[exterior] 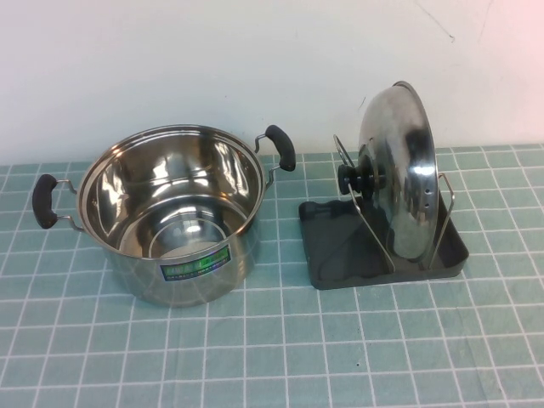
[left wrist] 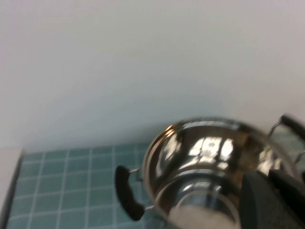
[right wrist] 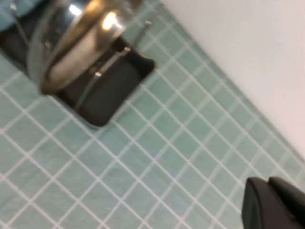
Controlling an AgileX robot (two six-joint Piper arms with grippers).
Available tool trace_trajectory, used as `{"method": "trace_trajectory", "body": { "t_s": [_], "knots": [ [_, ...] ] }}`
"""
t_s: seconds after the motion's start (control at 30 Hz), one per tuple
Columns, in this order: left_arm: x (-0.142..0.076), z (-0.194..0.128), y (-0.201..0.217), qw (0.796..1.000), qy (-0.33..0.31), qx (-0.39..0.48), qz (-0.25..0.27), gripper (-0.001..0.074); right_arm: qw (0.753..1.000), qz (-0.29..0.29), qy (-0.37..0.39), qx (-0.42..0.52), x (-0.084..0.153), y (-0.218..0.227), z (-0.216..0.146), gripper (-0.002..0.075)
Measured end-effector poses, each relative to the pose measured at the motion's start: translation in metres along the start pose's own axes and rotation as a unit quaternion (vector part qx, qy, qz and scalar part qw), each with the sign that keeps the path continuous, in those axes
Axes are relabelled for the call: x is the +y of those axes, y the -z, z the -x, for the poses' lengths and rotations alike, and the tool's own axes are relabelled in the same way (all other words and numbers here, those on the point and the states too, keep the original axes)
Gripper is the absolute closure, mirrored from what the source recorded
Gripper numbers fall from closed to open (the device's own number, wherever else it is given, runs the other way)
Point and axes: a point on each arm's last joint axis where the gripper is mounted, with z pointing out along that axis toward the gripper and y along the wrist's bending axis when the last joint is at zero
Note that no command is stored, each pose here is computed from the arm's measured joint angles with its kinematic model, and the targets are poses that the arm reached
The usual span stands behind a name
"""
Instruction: Put pot lid on rack
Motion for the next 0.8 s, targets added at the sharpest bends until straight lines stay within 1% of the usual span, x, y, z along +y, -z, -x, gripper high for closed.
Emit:
{"method": "trace_trajectory", "body": {
  "t_s": [0.07,0.17,0.23,0.33,0.53,0.67,0.8],
  "knots": [
    [0.005,-0.010,0.017,0.998,0.026,-0.042,-0.026,0.0736,0.999,-0.036,-0.001,-0.015,0.013,0.011,-0.014,0.0719],
    [0.011,-0.032,0.033,0.993,0.040,-0.087,-0.063,0.0736,0.996,-0.077,-0.006,-0.048,0.036,0.021,-0.035,0.0719],
    [0.014,-0.052,0.042,0.989,0.041,-0.114,-0.084,0.0736,0.993,-0.087,-0.020,-0.077,0.056,0.022,-0.051,0.0719],
    [0.020,-0.083,0.048,0.985,0.033,-0.137,-0.099,0.0736,0.989,-0.094,-0.031,-0.112,0.084,0.020,-0.074,0.0720],
    [0.028,-0.145,0.041,0.986,0.013,-0.132,-0.101,0.0736,0.986,-0.108,-0.030,-0.126,0.135,0.010,-0.128,0.0720],
    [0.031,-0.166,0.036,0.987,-0.006,-0.130,-0.093,0.0736,0.985,-0.109,-0.032,-0.128,0.159,0.000,-0.155,0.0720],
    [0.031,-0.172,0.034,0.988,-0.016,-0.128,-0.091,0.0736,0.985,-0.101,-0.042,-0.133,0.173,-0.009,-0.169,0.0721]
  ]
}}
